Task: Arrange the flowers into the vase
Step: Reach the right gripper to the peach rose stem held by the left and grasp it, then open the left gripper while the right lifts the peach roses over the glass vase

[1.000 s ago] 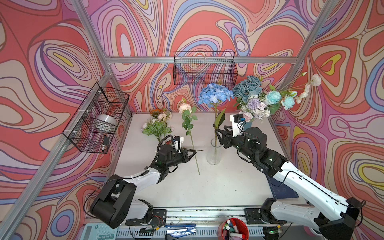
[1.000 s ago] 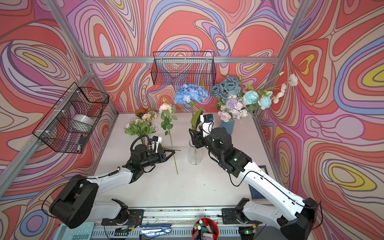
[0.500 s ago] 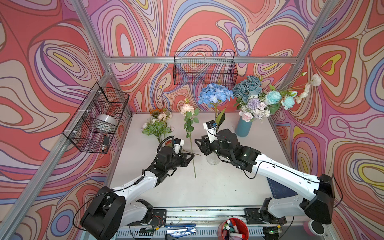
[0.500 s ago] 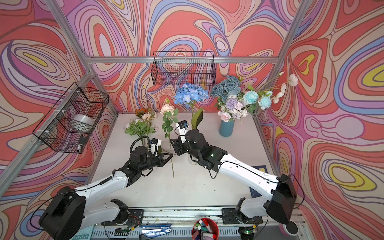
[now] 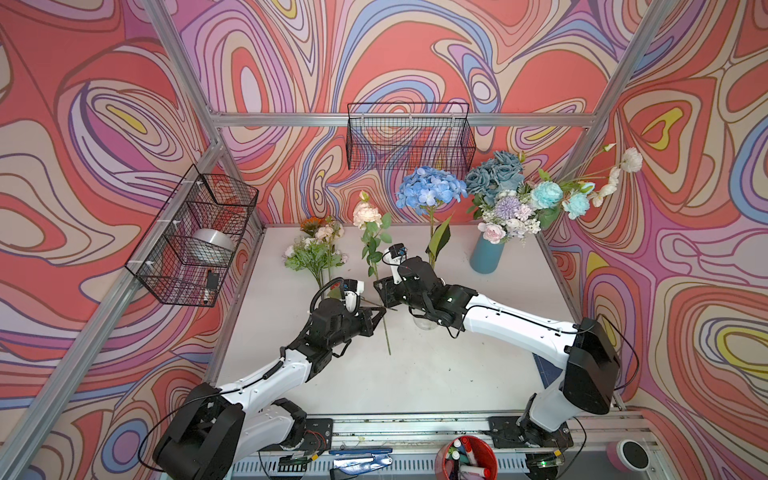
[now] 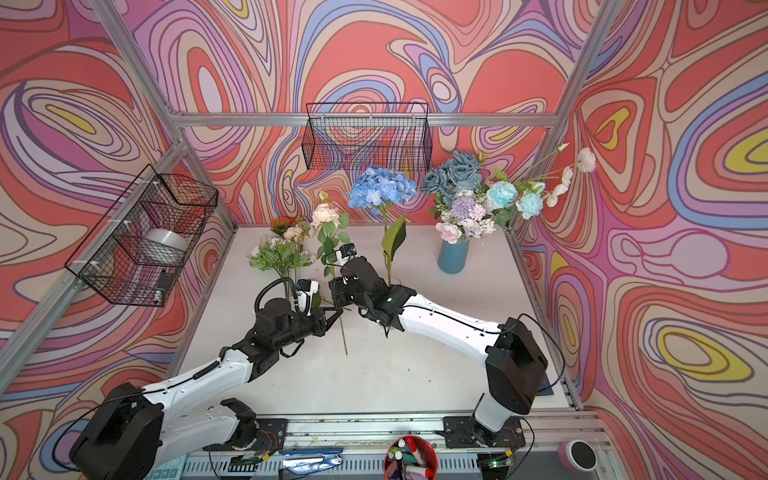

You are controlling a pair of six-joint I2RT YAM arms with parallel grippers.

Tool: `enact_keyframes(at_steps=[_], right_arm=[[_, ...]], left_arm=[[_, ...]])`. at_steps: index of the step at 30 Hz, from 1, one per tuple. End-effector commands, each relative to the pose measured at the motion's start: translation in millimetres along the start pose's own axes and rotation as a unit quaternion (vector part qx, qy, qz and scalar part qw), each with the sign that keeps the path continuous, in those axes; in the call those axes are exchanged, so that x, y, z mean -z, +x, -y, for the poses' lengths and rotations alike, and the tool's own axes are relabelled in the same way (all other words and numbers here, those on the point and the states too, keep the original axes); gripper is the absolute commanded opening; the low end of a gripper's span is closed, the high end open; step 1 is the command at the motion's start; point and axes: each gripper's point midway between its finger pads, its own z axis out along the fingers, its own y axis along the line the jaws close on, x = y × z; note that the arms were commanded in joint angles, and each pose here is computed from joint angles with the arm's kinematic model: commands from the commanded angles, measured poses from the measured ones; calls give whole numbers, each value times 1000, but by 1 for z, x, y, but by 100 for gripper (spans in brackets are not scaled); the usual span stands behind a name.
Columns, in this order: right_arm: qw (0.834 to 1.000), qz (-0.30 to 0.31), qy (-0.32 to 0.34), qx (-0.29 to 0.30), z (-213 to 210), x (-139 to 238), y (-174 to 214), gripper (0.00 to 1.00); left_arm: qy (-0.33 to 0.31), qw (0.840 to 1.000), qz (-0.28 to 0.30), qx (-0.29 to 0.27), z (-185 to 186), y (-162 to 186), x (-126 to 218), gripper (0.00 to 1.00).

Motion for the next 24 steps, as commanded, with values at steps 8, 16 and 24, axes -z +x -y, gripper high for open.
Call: enact_keyframes(at_steps=[8, 16, 24], right_arm=[[1000, -10, 14, -13, 3, -22, 9, 20], [999, -11, 36, -10, 13, -23, 14, 6], [999, 4, 46, 19, 17, -14, 8, 0]], left_arm=[[18, 999, 27, -24, 11, -10, 4, 0], [14, 999, 24, -24, 9, -8, 5, 0], [-7, 1000, 27, 6, -4, -2, 5, 96]])
